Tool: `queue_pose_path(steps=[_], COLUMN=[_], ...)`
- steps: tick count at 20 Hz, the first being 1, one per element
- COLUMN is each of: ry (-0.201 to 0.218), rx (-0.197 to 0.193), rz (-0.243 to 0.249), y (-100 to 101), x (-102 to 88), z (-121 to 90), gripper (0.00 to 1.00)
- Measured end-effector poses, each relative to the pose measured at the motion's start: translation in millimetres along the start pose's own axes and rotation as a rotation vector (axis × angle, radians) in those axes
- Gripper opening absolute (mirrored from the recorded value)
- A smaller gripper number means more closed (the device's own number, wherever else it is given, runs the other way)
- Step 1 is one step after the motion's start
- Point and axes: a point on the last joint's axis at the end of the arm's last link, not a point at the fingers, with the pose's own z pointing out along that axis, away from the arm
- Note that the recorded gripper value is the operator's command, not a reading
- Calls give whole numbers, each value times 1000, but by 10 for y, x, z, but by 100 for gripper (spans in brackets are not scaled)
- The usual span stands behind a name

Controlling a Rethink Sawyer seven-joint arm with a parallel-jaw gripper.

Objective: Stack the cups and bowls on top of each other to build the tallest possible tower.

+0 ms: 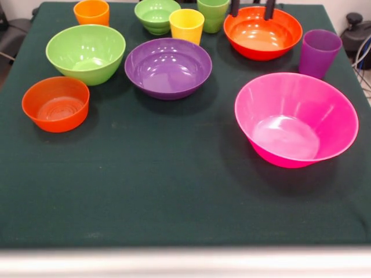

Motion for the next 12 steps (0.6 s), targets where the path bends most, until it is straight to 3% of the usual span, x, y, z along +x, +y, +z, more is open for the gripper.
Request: queue_pose_path(steps=[6,12], ry=[-67,-96], rx=[-3,-9], rz=[-2,21], y=[342,579], x=[-346,-566], z=[55,116], gripper=[100,100])
